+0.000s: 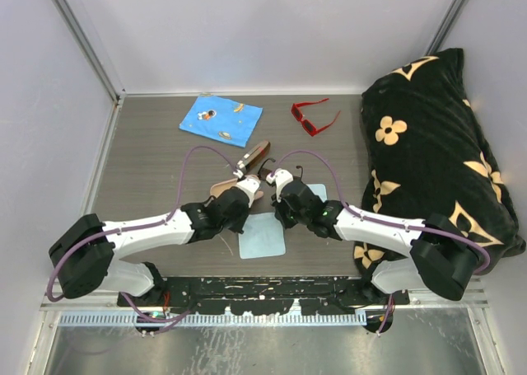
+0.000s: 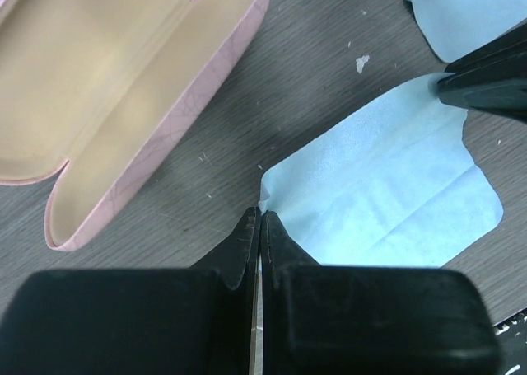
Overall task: Organize the sunglasses
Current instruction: Fold the glasses cleaning cloth at the center of the board.
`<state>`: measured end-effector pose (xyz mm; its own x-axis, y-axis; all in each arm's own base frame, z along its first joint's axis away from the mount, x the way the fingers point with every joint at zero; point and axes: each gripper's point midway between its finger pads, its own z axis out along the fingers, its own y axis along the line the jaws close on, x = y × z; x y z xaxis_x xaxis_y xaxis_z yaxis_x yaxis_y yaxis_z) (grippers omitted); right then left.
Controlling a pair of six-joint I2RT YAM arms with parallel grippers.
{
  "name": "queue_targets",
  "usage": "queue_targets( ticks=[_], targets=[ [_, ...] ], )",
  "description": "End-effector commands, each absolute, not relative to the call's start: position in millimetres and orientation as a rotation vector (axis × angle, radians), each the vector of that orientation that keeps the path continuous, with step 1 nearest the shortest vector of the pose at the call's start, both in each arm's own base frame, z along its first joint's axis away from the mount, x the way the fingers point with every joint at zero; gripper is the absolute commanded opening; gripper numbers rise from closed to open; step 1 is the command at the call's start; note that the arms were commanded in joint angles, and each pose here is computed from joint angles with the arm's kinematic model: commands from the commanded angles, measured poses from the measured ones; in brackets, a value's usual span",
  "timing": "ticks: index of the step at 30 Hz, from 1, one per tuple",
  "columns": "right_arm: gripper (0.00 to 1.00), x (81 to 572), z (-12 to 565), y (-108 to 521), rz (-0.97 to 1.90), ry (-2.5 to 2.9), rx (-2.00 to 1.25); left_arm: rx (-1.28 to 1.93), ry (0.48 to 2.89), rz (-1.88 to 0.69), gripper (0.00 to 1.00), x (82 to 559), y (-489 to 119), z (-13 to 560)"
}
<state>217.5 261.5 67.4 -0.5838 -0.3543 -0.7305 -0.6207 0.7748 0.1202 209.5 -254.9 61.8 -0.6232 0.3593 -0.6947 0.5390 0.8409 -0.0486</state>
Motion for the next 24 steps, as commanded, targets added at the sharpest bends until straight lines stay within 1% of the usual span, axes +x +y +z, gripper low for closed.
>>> queue_targets(
  ticks=[1, 11, 16, 24],
  targets=[
    [0.01, 233.6, 92.9, 268.3, 0.476, 2.140, -0.697, 0.646, 2.193, -0.379, 0.00, 229.3, -273.0, 89.2],
    [0.01, 199.2, 77.6, 270.5, 0.618, 2.200, -0.803, 0.703, 2.202, -0.585, 0.00, 200.5, -284.5, 72.9],
    [0.01, 186.4, 71.2, 270.7, 0.670, 2.244, -0.819, 0.695, 2.207, -0.619, 0.00, 194.5, -283.1, 68.3],
    [0.01, 175.4, 57.1, 265.1, 0.677, 2.325, -0.809, 0.705, 2.209, -0.648, 0.00, 187.2, -280.6, 66.2]
  ],
)
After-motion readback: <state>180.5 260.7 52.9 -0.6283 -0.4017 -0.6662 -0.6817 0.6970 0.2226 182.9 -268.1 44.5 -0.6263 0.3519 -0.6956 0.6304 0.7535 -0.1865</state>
